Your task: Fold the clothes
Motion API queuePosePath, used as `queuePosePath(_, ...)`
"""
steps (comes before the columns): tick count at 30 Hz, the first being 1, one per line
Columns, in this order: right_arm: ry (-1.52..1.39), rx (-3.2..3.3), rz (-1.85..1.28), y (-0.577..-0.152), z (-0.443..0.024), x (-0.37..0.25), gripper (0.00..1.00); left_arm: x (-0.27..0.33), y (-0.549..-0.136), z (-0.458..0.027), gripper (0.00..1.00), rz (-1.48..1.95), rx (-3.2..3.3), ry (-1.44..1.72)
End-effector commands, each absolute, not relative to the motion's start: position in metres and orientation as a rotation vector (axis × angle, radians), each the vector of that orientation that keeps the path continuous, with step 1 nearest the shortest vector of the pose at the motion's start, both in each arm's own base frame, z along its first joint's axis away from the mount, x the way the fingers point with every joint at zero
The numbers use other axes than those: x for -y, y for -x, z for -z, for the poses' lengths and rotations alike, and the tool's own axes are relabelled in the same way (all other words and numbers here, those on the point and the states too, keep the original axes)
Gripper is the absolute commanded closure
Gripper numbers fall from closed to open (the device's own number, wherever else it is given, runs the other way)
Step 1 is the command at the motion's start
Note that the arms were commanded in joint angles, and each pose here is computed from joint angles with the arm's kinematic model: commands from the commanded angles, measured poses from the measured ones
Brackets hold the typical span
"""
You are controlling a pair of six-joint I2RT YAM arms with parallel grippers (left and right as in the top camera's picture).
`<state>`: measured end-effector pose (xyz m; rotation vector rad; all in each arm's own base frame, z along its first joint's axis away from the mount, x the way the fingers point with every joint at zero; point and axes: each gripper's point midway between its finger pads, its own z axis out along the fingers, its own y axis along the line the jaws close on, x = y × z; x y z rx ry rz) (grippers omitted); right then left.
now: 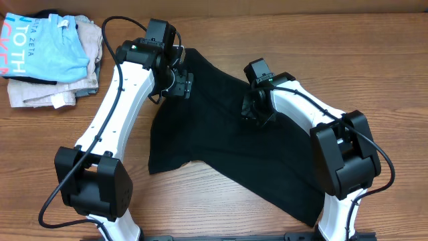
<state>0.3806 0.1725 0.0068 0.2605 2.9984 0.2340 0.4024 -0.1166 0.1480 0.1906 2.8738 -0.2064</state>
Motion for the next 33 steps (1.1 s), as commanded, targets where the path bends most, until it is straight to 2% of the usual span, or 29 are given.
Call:
queuePosePath(1,-0.284,-2.963,-0.250,-0.386,-0.013,-0.174,0.68,0.120,-0.402,-0.147,0.22,0.219,-2.873,-0.196)
queuePosePath(4,-0.279,-2.943,-0.263,-0.392,-0.021,-0.176,0.96,0.120,-0.402,-0.147,0.22,0.217,-2.873,-0.196)
queuePosePath(9,-0.215,-2.848,-0.308,-0.419,-0.066,-0.179,0.96,0.119,-0.403,-0.147,0.22,0.208,-2.872,-0.194)
queuePosePath(16,-0.212,-2.580,-0.343,-0.489,-0.156,-0.160,0.96,0.119,-0.404,-0.147,0.22,0.209,-2.868,-0.193)
queuePosePath(22,-0.273,-2.329,-0.327,-0.554,-0.183,-0.115,0.95,0.119,-0.404,-0.148,0.22,0.209,-2.867,-0.193)
queuePosePath(23,-0.295,-2.303,-0.316,-0.564,-0.180,-0.106,0.79,0.119,-0.404,-0.148,0.22,0.210,-2.866,-0.195)
queuePosePath(25,-0.318,-2.279,-0.301,-0.575,-0.174,-0.091,0.22,0.120,-0.405,-0.148,0.22,0.210,-2.863,-0.195)
queuePosePath(26,-0.335,-2.277,-0.295,-0.579,-0.170,-0.083,0.00,0.120,-0.406,-0.148,0.22,0.212,-2.858,-0.194)
queuePosePath(30,-0.369,-2.318,-0.324,-0.570,-0.172,-0.062,0.00,0.120,-0.407,-0.149,0.22,0.212,-2.853,-0.193)
queuePosePath(33,-0.349,-2.360,-0.378,-0.547,-0.195,-0.059,0.00,0.118,-0.411,-0.150,0.24,0.212,-2.839,-0.182)
